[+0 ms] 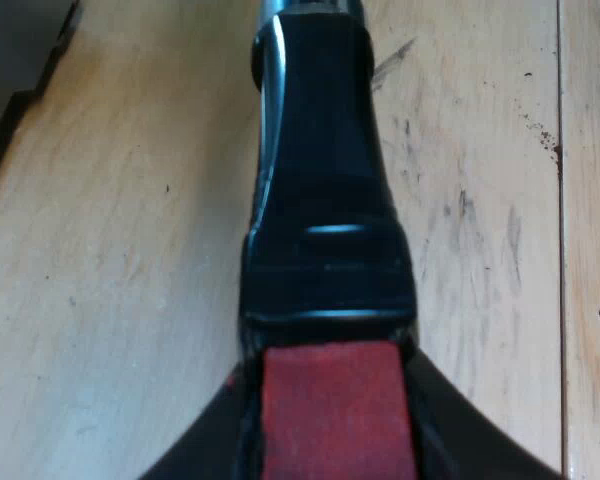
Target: Put the handle in the coffee machine
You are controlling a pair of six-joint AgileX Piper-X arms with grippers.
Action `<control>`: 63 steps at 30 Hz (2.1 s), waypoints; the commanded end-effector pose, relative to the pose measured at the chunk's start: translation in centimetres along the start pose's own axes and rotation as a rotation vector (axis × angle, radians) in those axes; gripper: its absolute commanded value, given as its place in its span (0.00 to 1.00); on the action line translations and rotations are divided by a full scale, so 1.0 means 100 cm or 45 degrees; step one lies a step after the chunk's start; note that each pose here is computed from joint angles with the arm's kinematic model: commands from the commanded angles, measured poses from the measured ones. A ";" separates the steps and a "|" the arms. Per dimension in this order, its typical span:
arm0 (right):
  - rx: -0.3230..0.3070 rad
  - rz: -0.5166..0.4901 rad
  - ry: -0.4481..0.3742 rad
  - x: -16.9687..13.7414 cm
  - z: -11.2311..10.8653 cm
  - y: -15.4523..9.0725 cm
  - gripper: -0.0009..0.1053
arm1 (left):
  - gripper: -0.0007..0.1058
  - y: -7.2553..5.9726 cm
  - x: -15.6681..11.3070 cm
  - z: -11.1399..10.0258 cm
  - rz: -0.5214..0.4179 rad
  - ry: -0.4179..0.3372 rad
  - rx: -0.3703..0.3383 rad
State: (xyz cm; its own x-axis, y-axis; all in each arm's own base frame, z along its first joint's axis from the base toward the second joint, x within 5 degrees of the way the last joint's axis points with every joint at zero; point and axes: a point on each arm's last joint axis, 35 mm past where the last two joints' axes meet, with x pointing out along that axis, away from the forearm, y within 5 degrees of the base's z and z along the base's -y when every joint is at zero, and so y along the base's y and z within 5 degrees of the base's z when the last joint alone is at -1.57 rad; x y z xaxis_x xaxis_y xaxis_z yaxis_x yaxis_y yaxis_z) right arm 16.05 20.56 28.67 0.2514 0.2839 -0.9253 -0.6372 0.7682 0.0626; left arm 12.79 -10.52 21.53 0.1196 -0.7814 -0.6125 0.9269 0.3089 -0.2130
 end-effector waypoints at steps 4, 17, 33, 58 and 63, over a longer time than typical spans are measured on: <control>-0.009 -0.084 -0.104 -0.020 -0.001 -0.004 0.73 | 0.01 0.008 -0.012 0.004 0.060 -0.085 -0.071; 0.005 -0.085 -0.273 -0.058 -0.012 -0.008 0.73 | 0.01 0.032 -0.042 -0.008 0.315 -0.167 -0.243; -0.002 0.073 -0.307 -0.065 -0.012 -0.004 0.73 | 0.01 0.034 -0.078 -0.020 0.470 -0.104 -0.349; -0.172 -0.372 -0.742 -0.042 -0.026 0.102 0.73 | 0.01 0.034 -0.108 -0.036 0.534 -0.149 -0.377; -0.129 -0.411 -0.812 -0.021 -0.016 0.114 0.73 | 0.01 0.035 -0.114 -0.040 0.588 -0.148 -0.335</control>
State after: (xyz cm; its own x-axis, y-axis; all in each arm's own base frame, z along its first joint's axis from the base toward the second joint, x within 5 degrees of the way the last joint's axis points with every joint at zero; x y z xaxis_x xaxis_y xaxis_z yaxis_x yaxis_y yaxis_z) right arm 7.02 27.70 30.46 0.7777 0.3558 -0.5183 -0.5344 0.8083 -0.2471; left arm 13.14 1.70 23.85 0.5206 -0.5464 -0.6561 0.6107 0.7753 -0.1611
